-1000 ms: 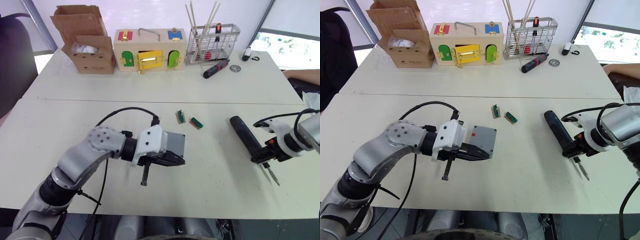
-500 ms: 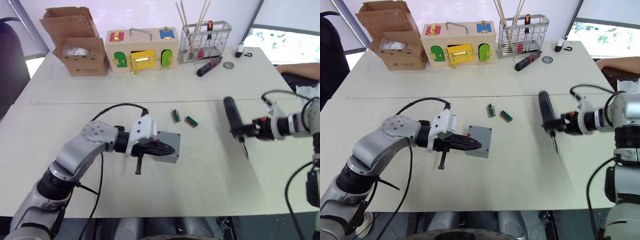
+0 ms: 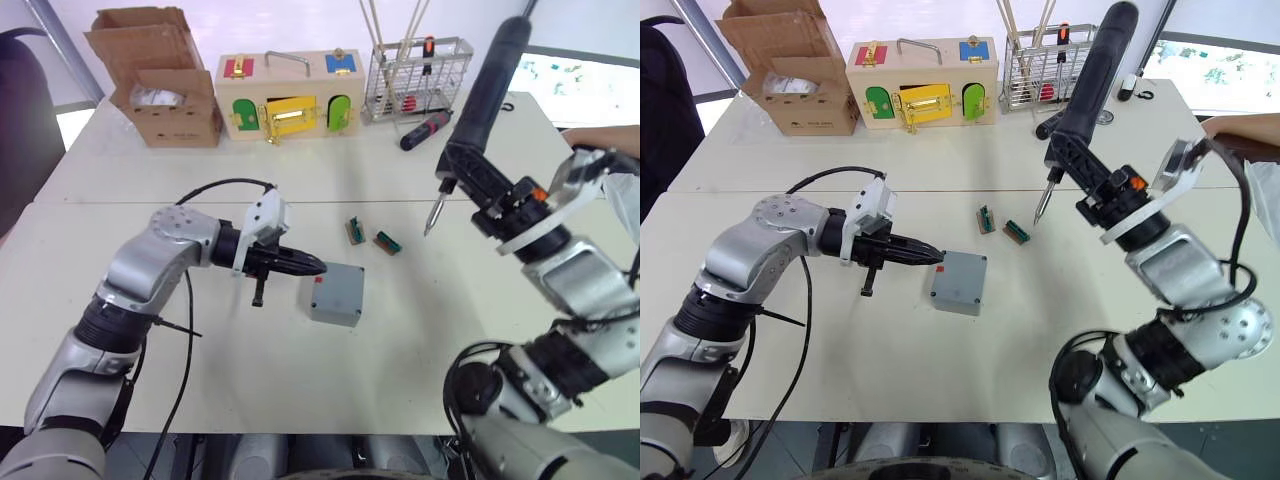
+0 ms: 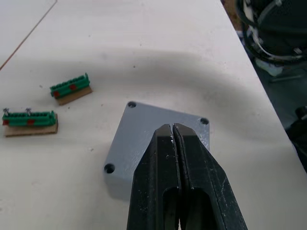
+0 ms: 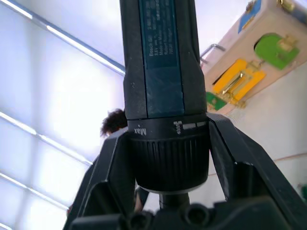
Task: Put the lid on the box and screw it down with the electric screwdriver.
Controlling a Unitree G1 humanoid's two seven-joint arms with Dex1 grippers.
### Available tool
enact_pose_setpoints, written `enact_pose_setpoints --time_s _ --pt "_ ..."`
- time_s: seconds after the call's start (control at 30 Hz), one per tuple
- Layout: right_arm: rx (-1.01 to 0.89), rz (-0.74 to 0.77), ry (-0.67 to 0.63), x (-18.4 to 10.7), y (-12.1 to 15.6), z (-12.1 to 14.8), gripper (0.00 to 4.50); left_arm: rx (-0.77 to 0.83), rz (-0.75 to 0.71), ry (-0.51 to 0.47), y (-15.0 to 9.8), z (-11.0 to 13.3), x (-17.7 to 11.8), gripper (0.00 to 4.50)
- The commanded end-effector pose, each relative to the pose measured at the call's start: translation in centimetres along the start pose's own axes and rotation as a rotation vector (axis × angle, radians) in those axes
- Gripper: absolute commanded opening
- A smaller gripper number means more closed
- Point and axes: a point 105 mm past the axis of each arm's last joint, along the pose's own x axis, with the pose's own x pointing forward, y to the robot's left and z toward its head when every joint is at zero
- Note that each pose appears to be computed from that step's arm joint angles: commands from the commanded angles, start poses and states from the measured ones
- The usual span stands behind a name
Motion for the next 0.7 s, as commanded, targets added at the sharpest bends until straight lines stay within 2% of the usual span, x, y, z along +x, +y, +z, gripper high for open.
enact_pose_setpoints --time_s 0.03,0.13,0.27,0.37,0.47,0.57,0.7 --pt "-0.030 0.086 -0.130 -1.1 3.7 3.1 1.91 0.043 -0.013 -0.008 -0.1 1.1 -0.3 0.00" --pt "-0.033 0.109 -0.113 -1.5 5.2 3.5 1.91 0.028 -0.022 -0.032 -0.2 1.4 -0.1 0.00" --pt "-0.265 0.126 -0.051 -0.4 7.2 2.3 1.91 0.011 -0.029 -0.042 -0.5 1.0 0.7 0.00" --pt "-0.330 0.128 -0.058 0.3 7.5 1.7 1.91 0.006 -0.025 -0.050 -0.6 1.2 0.8 0.00" --pt "-0.336 0.112 -0.044 0.3 6.8 1.3 1.91 0.005 -0.024 -0.048 -0.8 1.2 0.8 0.00" --pt "-0.353 0.002 0.109 -1.3 4.3 0.4 1.91 0.010 -0.023 -0.027 -1.2 0.9 0.5 0.00" --pt "-0.380 -0.181 0.343 -4.4 1.7 0.9 1.91 0.048 -0.035 0.010 -2.1 0.5 0.5 0.00"
